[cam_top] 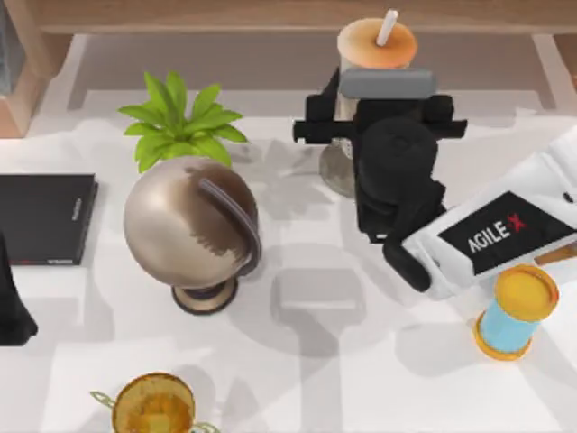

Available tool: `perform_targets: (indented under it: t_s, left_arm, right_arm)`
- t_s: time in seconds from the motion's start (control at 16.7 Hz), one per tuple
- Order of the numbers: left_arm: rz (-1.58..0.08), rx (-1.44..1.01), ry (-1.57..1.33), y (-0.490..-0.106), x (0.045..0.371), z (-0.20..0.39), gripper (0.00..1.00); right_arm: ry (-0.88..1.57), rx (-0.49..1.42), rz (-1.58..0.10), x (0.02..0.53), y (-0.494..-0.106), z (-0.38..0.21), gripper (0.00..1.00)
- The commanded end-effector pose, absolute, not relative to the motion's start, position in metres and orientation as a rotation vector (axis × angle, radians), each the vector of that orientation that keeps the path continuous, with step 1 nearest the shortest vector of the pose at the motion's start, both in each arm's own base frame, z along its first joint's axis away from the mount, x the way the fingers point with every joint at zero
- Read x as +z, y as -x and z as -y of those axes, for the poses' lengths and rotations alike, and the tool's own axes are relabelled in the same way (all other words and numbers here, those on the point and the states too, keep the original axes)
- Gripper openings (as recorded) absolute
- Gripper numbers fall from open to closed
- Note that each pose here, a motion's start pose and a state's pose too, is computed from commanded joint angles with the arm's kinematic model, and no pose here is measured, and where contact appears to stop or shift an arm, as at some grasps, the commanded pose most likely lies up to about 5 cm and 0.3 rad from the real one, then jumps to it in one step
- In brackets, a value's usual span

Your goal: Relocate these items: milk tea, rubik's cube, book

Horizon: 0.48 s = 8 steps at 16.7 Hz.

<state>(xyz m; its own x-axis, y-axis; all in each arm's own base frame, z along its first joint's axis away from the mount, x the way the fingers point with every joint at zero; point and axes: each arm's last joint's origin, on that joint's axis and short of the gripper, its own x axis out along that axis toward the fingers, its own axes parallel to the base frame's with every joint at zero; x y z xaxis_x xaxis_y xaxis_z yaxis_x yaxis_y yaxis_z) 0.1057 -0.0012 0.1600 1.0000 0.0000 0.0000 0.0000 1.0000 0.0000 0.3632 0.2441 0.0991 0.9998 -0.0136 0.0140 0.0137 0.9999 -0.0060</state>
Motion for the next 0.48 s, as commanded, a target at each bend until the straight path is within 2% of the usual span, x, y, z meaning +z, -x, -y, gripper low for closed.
perform_targets:
  t_s: [0.3,0.48]
  left_arm:
    - [0.000,0.000,0.000,-0.1057,0.1600,0.0012,1.00]
    - [0.000,0.000,0.000,-0.1057,0.1600,0.0012,1.00]
  right_arm:
    - [0.008,-0.012,0.011,0.0941,-0.3627,-0.2442,0.00]
    - [0.008,-0.012,0.011,0.0941,-0.3627,-0.2442,0.23]
